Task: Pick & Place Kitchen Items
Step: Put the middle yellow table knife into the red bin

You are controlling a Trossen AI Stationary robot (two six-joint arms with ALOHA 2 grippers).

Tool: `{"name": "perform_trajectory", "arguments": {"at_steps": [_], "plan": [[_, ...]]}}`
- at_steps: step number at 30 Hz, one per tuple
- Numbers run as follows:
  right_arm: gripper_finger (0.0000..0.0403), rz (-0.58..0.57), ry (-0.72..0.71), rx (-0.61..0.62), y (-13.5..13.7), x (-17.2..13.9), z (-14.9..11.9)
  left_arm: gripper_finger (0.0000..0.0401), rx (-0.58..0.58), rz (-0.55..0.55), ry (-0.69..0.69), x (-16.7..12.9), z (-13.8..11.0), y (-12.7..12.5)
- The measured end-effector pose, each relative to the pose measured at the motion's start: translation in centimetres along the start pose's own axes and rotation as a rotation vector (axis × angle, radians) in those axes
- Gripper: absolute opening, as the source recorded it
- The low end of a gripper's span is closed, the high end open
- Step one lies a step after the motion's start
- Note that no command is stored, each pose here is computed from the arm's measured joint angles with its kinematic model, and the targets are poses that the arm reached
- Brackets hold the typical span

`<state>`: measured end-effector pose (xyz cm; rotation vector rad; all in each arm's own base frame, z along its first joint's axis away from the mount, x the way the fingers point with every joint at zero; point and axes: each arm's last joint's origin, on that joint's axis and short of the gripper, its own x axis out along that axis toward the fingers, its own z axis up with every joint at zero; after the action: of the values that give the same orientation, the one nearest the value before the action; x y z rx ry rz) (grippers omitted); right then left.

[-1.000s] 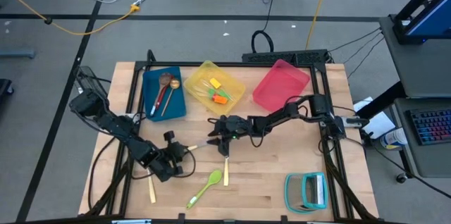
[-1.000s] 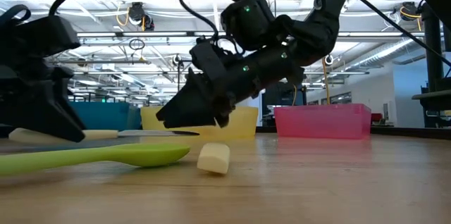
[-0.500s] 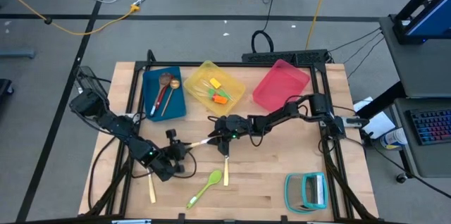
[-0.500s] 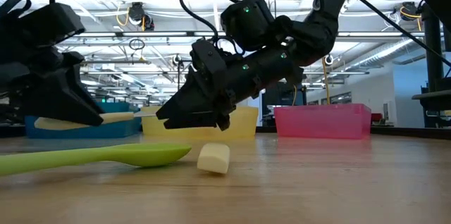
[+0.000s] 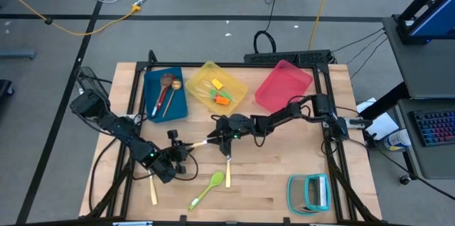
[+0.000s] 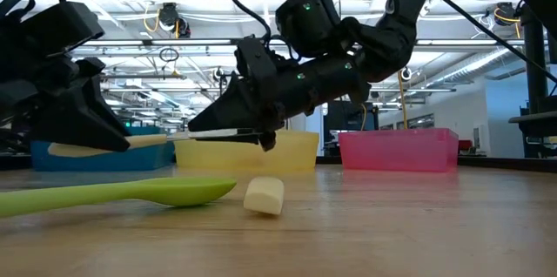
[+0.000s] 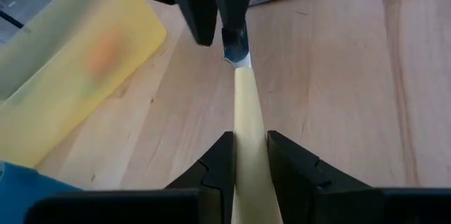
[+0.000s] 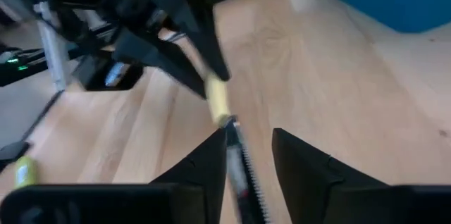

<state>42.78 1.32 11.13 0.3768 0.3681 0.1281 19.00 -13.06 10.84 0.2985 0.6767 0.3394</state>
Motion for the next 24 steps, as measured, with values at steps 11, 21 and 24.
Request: {"name": "perform_trajectory", "arguments": {"at_steps": [11, 21, 24], "plan": [[0.0058, 0.035, 0.02, 0.0, 0.06, -0.01, -0.08, 0.0076, 0.001, 0.028, -0.015, -0.01, 0.06, 0.09], [0.0005, 0.04, 0.014, -0.044, 0.1, -0.01, -0.03, 0.0075, 0.014, 0.036, -0.018, -0.01, 0.06, 0.11], [0.0004, 0.04, 0.013, -0.064, 0.1, -0.01, -0.03, 0.0075, 0.014, 0.038, -0.019, -0.01, 0.05, 0.13]]}}
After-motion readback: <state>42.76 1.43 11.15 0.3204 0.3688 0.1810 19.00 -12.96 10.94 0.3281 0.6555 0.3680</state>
